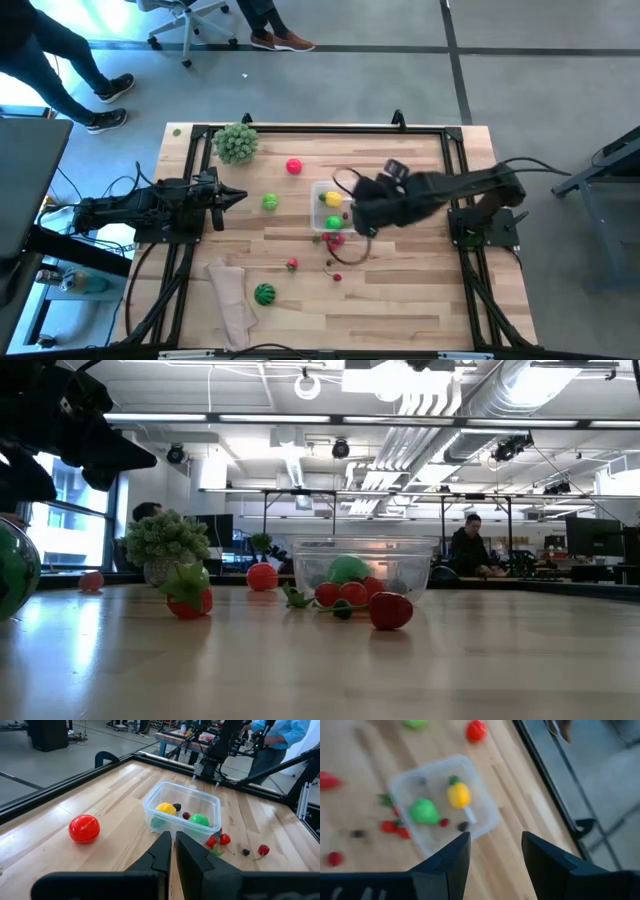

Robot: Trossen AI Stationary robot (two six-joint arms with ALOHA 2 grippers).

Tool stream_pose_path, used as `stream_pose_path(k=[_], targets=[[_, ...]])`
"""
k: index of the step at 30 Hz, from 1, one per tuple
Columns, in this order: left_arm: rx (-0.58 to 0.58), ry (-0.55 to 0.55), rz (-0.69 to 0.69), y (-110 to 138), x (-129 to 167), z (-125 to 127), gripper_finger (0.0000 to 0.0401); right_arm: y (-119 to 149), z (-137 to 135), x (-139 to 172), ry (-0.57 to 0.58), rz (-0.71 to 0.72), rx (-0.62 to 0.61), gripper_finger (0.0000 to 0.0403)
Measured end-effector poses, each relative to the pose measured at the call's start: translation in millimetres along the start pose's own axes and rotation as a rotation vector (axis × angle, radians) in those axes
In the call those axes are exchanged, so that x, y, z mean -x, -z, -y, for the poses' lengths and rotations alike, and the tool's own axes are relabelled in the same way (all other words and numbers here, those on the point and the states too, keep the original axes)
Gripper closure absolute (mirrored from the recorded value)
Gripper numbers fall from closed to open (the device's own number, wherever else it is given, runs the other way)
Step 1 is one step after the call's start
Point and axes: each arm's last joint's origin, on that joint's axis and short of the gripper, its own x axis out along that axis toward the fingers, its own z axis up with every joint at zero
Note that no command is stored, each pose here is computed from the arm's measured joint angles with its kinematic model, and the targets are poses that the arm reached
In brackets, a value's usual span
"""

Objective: Pick and placing Produce into tupperware
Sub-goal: Put the red cherry into the transparent container

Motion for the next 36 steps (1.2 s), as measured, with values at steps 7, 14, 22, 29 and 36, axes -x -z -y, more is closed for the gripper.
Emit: stream_pose_path(k=[7, 14, 22, 29, 36], targets=[[0.0, 0.0, -0.001, 0, 0, 0, 0.0384, 62, -25, 26, -0.06, 0.075, -0.026, 0.0233], [0.0, -0.001, 0.0, 0, 0, 0, 0.0384, 136, -71, -9, -0.344, 0.201, -0.043, 0.0234], [0.0, 0.0, 0.0, 0, 0, 0, 0.0384, 164, -107, -70, -0.538, 0.434, 0.197, 0.0234], [0.0, 0.0, 0.001, 0, 0, 0, 0.0384, 158, -108, -108, -0.517, 0.442, 0.163, 0.0233], [0.0, 0.0, 0.0, 0, 0, 0, 0.0384, 164, -130, -139, -0.532, 0.387, 0.192, 0.0233]])
